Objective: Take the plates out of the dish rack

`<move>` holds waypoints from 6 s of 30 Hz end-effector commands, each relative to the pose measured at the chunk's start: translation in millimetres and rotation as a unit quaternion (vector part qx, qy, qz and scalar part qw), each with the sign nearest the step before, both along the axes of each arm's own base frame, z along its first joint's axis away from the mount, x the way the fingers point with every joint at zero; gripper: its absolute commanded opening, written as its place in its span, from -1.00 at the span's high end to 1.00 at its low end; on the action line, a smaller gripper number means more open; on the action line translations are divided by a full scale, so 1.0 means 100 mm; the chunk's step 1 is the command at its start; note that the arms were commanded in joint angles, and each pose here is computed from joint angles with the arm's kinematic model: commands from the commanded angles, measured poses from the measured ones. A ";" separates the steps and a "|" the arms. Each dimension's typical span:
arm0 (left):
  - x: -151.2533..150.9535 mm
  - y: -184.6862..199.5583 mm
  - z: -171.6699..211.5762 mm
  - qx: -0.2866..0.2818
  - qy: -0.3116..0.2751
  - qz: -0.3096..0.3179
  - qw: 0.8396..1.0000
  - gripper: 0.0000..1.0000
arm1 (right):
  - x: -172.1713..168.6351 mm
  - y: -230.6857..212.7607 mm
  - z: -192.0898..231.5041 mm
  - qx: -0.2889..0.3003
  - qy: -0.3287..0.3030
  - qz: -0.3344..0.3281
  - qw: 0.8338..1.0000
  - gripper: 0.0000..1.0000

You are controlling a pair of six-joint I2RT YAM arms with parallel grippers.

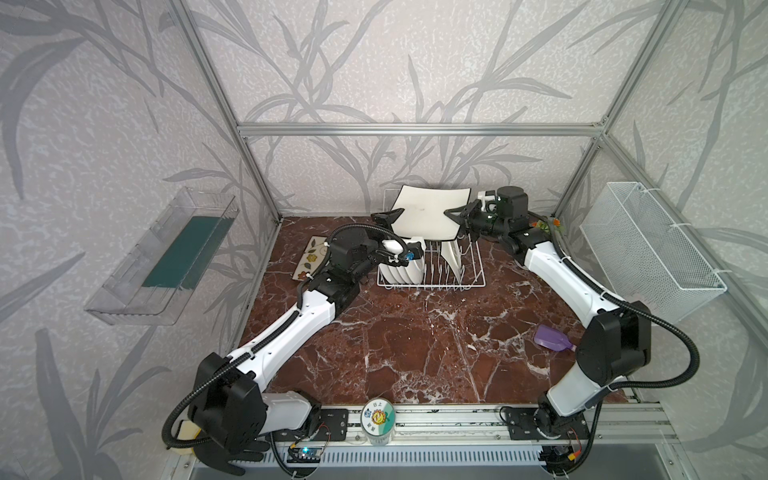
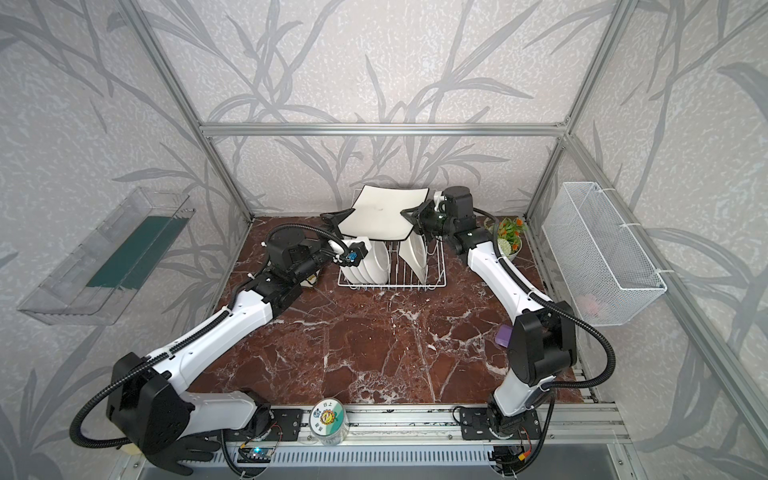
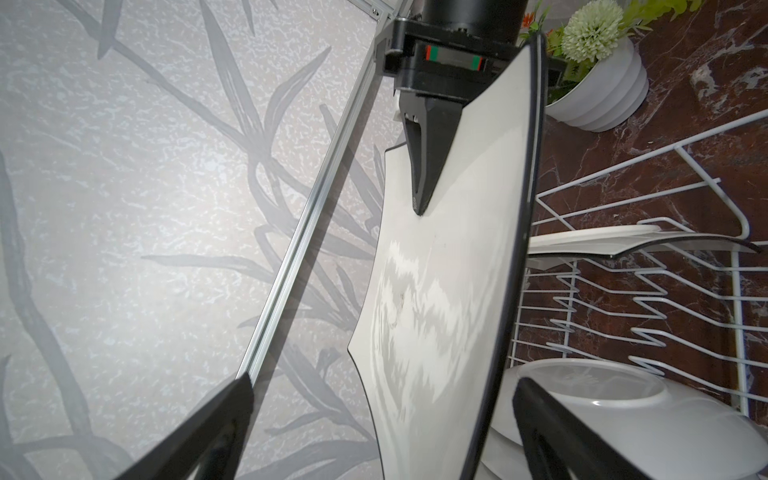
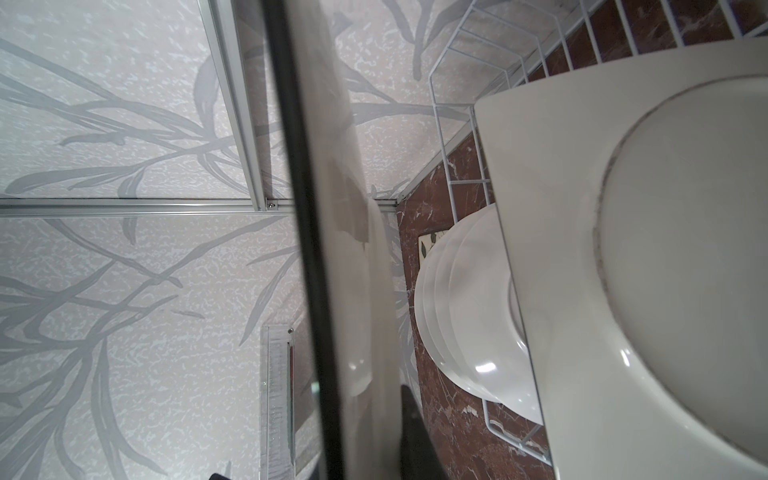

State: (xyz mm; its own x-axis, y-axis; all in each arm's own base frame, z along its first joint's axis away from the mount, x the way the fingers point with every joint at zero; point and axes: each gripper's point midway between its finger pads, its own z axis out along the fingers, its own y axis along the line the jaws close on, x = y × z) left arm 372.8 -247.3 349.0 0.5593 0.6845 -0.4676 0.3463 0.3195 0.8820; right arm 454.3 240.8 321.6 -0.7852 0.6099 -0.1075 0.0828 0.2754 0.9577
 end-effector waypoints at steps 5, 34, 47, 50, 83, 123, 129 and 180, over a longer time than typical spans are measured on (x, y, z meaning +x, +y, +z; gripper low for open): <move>-0.08 0.10 0.20 -0.044 0.022 0.016 0.999 -0.98 | -0.08 -0.06 1.10 0.050 -0.157 0.024 0.986 1.00; 0.09 0.83 0.58 -0.447 0.485 -0.034 0.751 -0.99 | -0.39 -0.19 1.26 0.017 -0.281 0.106 0.954 1.00; 0.35 0.54 0.35 -0.455 0.576 -0.084 0.674 -0.98 | -0.48 -0.16 1.10 0.007 -0.305 0.130 0.943 1.00; 0.37 0.44 0.31 -0.451 0.601 -0.095 0.653 -0.98 | -0.52 -0.14 1.11 0.006 -0.314 0.139 0.939 1.00; 0.33 -0.14 0.22 -0.424 0.670 -0.144 0.592 0.23 | -0.67 0.10 1.07 0.012 -0.340 0.191 0.921 1.00; 0.37 -0.03 0.46 -0.455 0.654 -0.141 0.588 1.00 | -0.38 -0.10 0.56 -0.047 -0.270 0.163 0.948 -0.17; 0.41 0.05 0.49 -0.470 0.645 -0.132 0.587 1.00 | -0.33 -0.21 0.49 -0.067 -0.257 0.135 0.955 -0.36; 0.37 2.53 0.76 -0.716 0.318 0.220 0.581 1.00 | -0.89 -0.44 0.20 -0.359 -0.298 0.129 0.875 -0.98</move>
